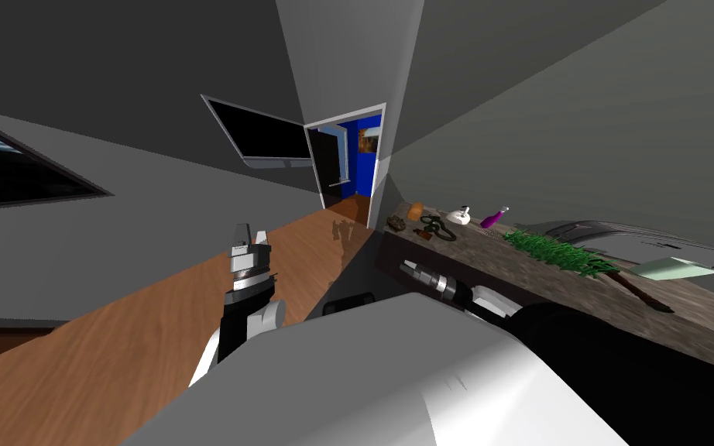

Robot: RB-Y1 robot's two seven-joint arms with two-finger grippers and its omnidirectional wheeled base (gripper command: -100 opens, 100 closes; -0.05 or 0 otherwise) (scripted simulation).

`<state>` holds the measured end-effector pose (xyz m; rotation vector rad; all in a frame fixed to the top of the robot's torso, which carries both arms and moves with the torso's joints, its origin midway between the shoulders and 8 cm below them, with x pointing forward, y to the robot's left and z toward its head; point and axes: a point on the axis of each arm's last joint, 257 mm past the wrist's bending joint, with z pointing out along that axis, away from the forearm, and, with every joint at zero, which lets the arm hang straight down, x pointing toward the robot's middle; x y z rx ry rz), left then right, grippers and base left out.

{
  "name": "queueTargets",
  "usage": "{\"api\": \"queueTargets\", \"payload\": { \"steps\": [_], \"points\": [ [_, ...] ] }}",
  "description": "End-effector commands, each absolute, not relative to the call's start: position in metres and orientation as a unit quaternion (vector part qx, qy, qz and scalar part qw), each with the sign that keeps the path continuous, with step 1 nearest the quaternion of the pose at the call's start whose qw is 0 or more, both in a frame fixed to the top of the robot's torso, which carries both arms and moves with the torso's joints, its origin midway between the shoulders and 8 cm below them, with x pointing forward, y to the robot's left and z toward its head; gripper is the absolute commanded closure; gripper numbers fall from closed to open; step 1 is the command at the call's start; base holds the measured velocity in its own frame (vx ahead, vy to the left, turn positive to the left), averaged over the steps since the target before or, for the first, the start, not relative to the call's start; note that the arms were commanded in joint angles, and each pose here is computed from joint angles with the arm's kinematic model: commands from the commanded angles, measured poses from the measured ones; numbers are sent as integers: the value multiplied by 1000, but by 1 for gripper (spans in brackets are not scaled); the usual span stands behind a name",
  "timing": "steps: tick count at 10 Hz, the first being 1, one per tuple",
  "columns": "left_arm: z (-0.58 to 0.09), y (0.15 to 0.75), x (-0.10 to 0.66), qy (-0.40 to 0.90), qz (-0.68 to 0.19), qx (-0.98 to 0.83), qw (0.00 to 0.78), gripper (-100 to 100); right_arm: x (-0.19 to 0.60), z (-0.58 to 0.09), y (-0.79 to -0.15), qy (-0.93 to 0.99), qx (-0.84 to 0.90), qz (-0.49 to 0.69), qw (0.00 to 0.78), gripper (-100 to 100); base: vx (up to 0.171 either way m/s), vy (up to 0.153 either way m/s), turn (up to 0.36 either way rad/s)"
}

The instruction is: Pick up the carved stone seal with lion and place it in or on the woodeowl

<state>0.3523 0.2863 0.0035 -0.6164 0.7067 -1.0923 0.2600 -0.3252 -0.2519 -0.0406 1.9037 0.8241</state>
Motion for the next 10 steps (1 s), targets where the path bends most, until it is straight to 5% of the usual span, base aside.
{"api": "queueTargets", "payload": {
  "steps": [1, 10],
  "points": [
    [3, 286, 352, 324, -500, -282, 752, 0, 258, -253, -329, 797, -27, 337, 500, -100, -9, 39, -9],
    [3, 286, 352, 324, -500, -282, 752, 0, 204, -315, -392, 885, -102, 267, 367, -100, 2, 52, 53]
  ]
}}
